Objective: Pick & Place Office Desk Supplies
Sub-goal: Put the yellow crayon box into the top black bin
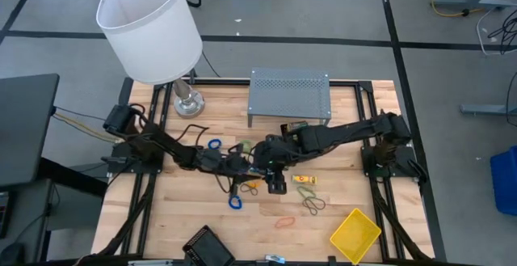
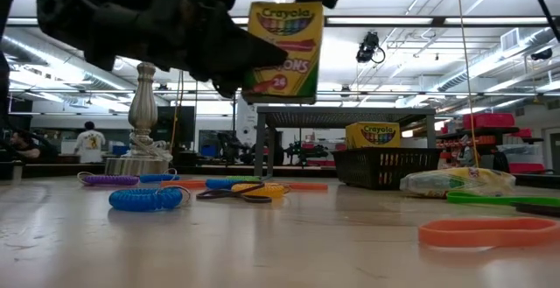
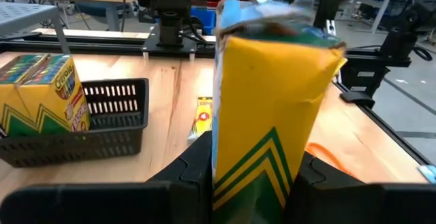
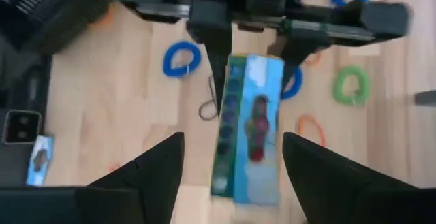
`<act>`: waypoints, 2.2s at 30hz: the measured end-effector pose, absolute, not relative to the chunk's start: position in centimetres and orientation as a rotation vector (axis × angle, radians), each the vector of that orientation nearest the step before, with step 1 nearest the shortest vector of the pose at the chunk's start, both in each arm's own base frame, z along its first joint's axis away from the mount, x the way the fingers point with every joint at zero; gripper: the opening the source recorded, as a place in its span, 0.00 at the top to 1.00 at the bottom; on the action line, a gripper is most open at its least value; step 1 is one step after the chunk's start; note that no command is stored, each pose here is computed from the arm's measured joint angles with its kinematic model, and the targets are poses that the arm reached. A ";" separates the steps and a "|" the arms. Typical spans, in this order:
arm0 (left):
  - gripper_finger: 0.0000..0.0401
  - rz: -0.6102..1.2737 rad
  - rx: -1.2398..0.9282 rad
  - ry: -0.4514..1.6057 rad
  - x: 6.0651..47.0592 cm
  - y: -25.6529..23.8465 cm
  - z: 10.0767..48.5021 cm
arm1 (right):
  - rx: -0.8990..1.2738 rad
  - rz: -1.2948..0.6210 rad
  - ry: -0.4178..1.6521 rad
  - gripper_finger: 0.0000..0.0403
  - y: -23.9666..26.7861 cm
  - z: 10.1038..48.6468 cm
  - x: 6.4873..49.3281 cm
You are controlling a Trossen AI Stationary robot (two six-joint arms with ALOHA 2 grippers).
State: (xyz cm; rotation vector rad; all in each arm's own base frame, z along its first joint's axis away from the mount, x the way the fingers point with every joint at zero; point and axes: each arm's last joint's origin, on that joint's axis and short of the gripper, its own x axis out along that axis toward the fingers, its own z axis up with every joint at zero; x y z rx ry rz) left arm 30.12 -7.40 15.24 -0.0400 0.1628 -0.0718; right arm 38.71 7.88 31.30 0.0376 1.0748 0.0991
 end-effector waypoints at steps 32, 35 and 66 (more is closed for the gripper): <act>0.38 -0.150 -0.048 0.159 31.3 -7.1 15.6 | -0.041 0.035 1.171 0.80 9.2 29.3 38.7; 0.15 -0.191 -0.067 0.176 31.2 -7.2 15.5 | -0.049 0.033 1.170 0.80 9.6 29.4 38.6; 0.07 -0.317 -0.119 0.168 31.0 -7.7 15.6 | -0.275 -0.249 1.545 0.80 3.1 24.8 33.7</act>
